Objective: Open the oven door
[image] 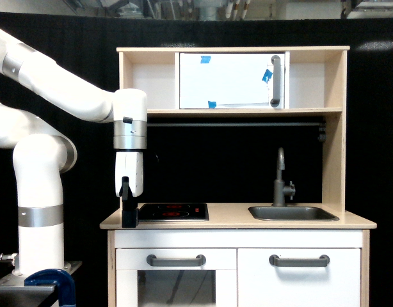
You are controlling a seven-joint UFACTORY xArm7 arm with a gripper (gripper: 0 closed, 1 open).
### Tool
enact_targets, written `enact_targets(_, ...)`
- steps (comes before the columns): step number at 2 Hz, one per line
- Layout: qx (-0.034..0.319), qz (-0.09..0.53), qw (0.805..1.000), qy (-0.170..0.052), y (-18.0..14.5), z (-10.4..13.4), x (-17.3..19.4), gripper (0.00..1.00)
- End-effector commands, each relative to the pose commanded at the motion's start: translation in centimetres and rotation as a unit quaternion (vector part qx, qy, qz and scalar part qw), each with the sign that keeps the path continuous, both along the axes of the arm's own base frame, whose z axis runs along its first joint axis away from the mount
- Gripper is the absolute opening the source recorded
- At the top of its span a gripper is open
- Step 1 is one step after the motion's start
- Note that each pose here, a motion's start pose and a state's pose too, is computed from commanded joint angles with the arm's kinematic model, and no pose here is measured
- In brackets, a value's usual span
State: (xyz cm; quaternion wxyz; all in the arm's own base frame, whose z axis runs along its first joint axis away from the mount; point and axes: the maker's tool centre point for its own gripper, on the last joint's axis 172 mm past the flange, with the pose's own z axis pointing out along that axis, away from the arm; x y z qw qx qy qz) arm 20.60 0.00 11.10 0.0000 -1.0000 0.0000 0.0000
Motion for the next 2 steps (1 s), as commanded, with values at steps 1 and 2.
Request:
enact_targets(1, 0.0, 0.0, 1.0, 0.0, 0.0, 0.1, 0.2, 1.0)
enact_targets(2, 0.0, 0.0, 1.0, 0.0, -0.4, 0.0, 0.3, 1.0)
